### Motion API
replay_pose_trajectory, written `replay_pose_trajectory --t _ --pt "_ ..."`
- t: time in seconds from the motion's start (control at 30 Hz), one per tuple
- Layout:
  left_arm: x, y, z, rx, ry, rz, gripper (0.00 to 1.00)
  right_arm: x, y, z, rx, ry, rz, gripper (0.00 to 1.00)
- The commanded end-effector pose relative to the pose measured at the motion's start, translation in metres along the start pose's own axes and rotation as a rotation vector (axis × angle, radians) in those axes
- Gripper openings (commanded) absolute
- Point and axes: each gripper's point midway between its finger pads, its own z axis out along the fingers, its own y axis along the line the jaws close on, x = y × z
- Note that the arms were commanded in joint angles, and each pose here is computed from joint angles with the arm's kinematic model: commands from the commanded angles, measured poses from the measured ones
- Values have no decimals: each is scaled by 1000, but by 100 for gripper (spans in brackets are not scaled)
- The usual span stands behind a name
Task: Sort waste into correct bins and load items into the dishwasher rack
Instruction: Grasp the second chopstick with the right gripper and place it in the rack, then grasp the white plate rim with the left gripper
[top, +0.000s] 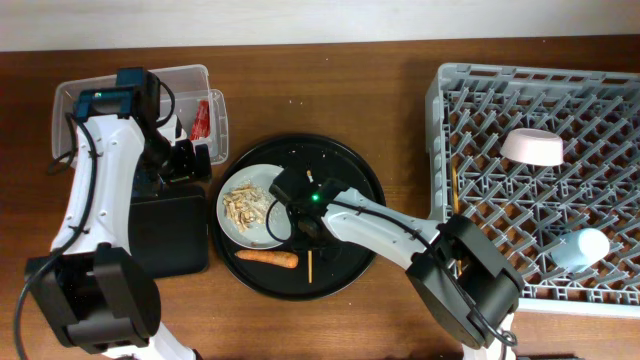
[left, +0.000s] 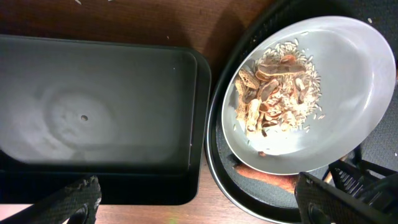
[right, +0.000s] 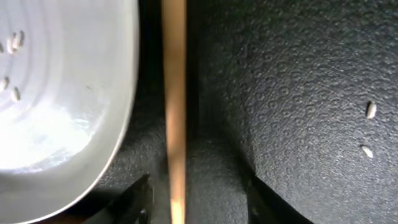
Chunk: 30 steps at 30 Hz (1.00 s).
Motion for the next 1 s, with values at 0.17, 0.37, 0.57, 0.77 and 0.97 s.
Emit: replay_pose_trajectory --t 0.17,0.37,0.57,0.77,0.97 --pt "-1 -2 -11 15 -33 0 99 4 -35 26 106 54 52 15" --pt "-1 -2 -11 15 -33 0 99 7 -34 25 101 74 48 4" --pt "-1 -3 -11 16 -33 0 99 -43 -40 -60 -17 -71 -73 4" --pt "-1 -7 -11 43 -32 0 99 -58 -151 -179 1 -217 -127 4" --pt "-7 -50 -13 186 -65 64 99 -40 -244 -187 78 -104 -4 4"
